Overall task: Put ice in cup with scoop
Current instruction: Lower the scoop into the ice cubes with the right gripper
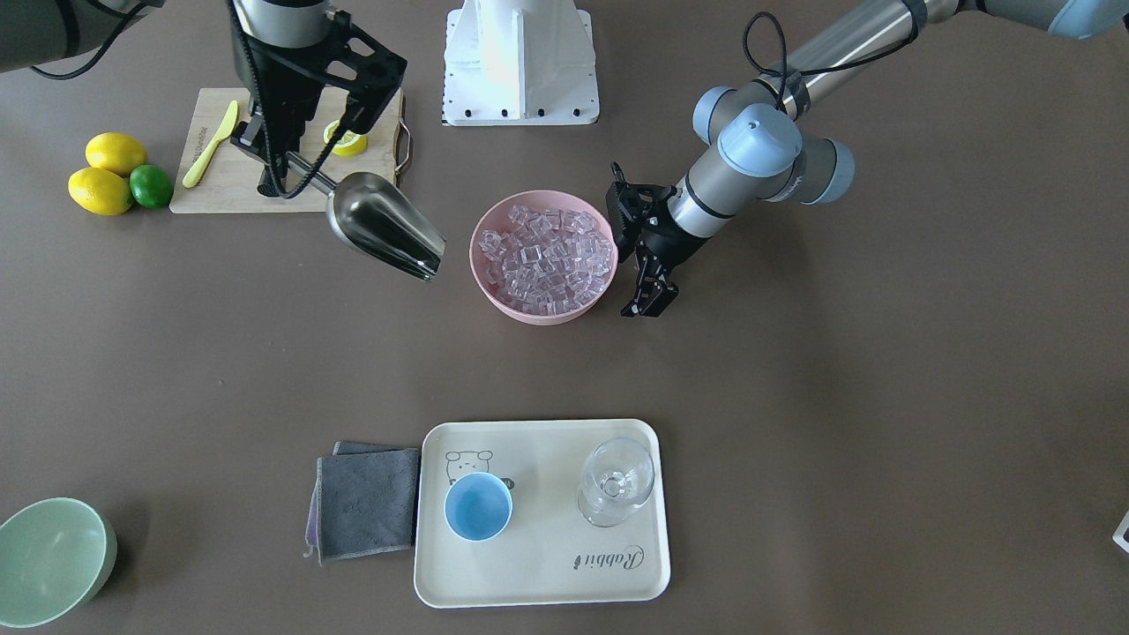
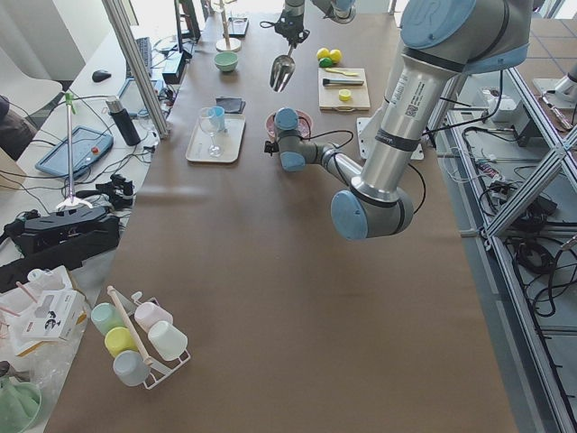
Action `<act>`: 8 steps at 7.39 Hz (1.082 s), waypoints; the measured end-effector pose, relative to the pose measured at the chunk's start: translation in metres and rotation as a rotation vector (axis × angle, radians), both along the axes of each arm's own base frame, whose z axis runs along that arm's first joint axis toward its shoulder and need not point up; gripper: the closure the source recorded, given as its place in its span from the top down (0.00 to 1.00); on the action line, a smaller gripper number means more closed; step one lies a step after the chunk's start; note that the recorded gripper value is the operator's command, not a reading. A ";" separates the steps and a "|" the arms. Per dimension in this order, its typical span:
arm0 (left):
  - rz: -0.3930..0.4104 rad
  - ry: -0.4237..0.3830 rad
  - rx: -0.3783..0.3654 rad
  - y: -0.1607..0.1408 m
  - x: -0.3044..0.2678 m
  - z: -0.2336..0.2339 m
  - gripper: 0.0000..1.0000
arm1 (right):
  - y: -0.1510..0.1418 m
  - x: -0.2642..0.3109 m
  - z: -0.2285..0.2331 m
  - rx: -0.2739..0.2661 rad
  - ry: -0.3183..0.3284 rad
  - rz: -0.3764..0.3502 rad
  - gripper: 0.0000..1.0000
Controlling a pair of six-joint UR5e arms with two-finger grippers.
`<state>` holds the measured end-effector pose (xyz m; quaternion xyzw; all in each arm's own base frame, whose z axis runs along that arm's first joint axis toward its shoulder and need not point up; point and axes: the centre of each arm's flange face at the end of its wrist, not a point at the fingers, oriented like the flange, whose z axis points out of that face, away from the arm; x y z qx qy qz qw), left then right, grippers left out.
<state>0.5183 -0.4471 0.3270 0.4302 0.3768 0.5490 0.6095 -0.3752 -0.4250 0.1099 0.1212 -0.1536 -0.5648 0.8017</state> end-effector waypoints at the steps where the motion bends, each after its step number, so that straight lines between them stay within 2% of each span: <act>1: 0.000 0.000 0.001 0.000 0.000 0.000 0.99 | 0.002 -0.024 -0.023 -0.005 0.038 -0.026 0.00; 3: 0.000 0.000 0.000 0.000 0.000 0.000 0.99 | 0.008 -0.067 -0.044 0.002 0.138 -0.079 0.00; 5: -0.001 0.000 0.000 0.000 0.000 0.000 0.99 | 0.009 -0.092 -0.045 0.027 0.238 -0.130 0.00; 8: 0.000 0.000 -0.001 0.000 0.000 0.001 0.99 | 0.007 -0.098 -0.039 0.046 0.323 -0.187 0.00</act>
